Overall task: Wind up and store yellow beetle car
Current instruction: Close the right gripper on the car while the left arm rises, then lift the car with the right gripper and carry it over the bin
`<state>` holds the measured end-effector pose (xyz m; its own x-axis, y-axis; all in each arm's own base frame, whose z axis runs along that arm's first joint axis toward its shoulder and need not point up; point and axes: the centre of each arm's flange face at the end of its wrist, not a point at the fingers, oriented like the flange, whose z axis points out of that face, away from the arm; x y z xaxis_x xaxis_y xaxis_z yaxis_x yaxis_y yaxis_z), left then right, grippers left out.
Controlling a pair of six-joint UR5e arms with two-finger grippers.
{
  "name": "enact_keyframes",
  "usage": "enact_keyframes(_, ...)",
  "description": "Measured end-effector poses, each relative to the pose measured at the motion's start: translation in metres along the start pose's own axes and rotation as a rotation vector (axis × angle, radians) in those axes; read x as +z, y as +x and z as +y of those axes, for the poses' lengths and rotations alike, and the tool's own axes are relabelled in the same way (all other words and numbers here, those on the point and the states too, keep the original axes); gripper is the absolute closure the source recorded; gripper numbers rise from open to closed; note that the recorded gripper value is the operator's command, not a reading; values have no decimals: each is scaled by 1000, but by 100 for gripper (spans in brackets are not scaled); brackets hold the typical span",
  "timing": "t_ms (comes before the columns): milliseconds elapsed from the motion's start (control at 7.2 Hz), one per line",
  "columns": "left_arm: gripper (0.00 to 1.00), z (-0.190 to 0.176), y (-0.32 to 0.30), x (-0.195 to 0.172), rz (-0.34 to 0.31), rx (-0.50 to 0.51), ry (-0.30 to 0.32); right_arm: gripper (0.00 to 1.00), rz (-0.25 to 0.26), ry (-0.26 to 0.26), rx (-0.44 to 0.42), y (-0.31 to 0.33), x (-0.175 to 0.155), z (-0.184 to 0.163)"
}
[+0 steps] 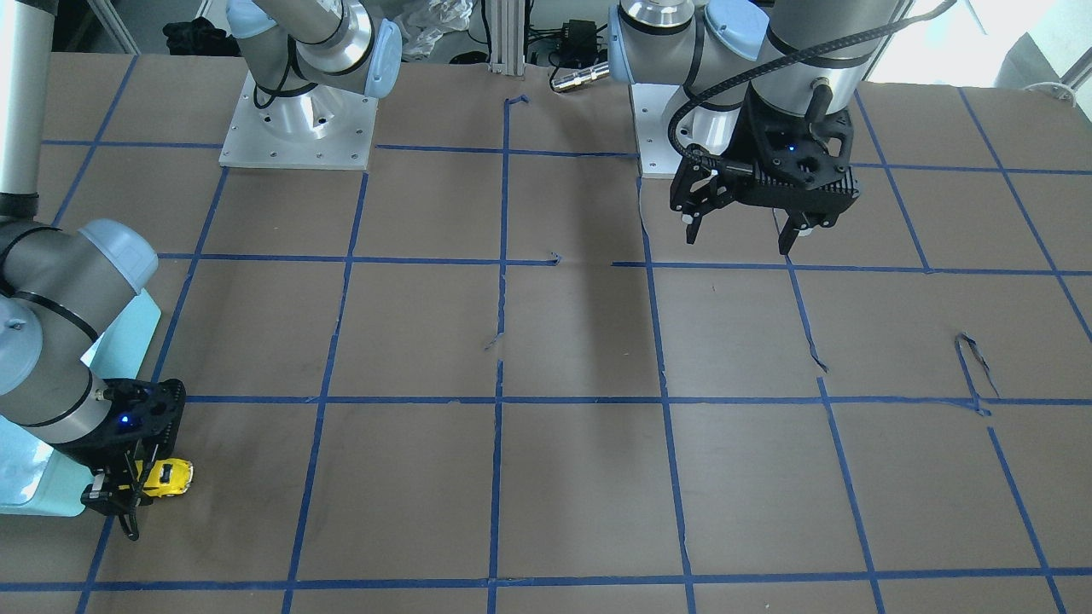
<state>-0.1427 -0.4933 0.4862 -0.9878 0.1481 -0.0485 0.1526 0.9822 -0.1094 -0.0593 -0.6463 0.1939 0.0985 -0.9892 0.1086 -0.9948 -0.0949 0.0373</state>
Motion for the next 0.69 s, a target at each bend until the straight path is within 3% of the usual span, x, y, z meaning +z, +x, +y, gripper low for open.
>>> enact_keyframes(278,0,0,0,1,0,-3,-1,98,1,0,3,0,0,0)
enact_keyframes(694,0,1,0,-1,-1,-4,5,98,18,-4,28,3,-17,-3)
